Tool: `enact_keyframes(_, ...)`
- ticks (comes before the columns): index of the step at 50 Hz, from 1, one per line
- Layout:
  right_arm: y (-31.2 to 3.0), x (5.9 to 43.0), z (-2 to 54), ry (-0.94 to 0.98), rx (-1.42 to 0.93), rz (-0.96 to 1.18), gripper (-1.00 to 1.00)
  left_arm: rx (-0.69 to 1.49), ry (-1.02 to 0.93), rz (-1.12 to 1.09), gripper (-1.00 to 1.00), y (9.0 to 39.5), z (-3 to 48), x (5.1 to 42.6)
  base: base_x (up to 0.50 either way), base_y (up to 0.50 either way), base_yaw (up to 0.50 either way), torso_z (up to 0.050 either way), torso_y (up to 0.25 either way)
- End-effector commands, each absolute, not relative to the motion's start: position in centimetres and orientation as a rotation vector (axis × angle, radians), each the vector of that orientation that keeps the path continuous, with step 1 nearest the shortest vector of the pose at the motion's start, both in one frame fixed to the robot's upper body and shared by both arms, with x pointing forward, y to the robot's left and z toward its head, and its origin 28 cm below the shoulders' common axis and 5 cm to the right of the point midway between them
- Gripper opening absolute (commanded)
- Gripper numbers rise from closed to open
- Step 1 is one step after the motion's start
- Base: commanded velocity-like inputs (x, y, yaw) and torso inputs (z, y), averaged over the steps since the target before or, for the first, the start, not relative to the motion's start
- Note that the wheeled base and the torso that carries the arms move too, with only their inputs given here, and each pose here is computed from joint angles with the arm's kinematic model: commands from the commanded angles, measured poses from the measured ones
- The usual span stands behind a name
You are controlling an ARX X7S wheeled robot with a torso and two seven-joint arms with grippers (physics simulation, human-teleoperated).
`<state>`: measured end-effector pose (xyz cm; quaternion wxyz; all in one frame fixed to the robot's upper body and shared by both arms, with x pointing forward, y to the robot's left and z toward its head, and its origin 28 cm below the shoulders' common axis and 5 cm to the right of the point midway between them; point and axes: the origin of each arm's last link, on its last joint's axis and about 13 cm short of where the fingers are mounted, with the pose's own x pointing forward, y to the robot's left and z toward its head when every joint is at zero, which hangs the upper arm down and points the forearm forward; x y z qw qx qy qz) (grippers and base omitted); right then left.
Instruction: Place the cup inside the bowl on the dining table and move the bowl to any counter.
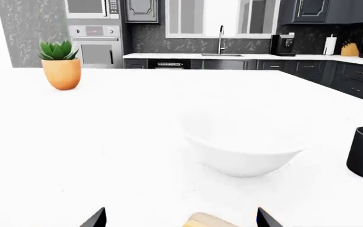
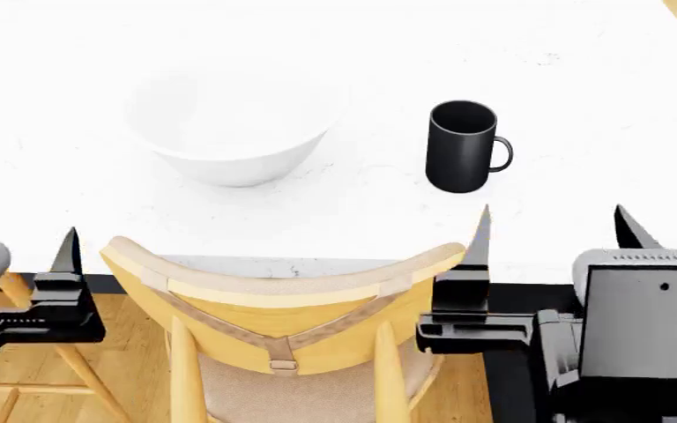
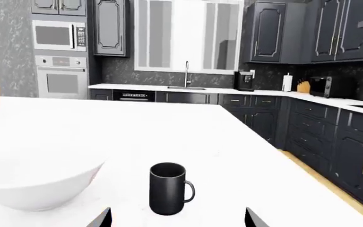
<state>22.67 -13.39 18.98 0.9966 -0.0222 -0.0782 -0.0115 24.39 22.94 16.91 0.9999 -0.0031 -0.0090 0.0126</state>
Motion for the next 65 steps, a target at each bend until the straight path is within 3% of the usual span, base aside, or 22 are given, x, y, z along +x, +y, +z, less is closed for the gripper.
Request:
enact_keyframes(1, -15.6, 22.5, 24.9, -0.18, -0.09, 0.014, 1.0, 0.052, -0.034, -0.014, 1.0, 24.6, 22.3, 25.7, 0.0, 0.0, 0.0, 0.0, 0.0)
enact_keyframes(6, -16.2, 23.2, 25.6, -0.092, -0.063, 0.028, 1.0, 0.069, -0.03, -0.019, 1.0, 25.5, 23.9, 26.7, 0.0, 0.0, 0.0, 0.0, 0.0)
enact_keyframes(26, -18.3, 23.4, 28.0, -0.078, -0.033, 0.008, 1.0, 0.074, 0.007, 0.01, 1.0, 26.9, 25.6, 29.1, 0.05, 0.0, 0.0, 0.0, 0.0)
enact_keyframes(44, -18.5, 23.4, 27.1, -0.043, -0.013, 0.014, 1.0, 0.085, 0.004, 0.005, 1.0, 28.0, 25.9, 28.7, 0.36, 0.12, 0.0, 0.0, 0.0)
enact_keyframes(65, -18.8, 23.2, 27.1, -0.048, -0.018, 0.001, 1.0, 0.091, 0.011, -0.003, 1.0, 26.8, 25.5, 28.8, 0.42, 0.18, 0.0, 0.0, 0.0)
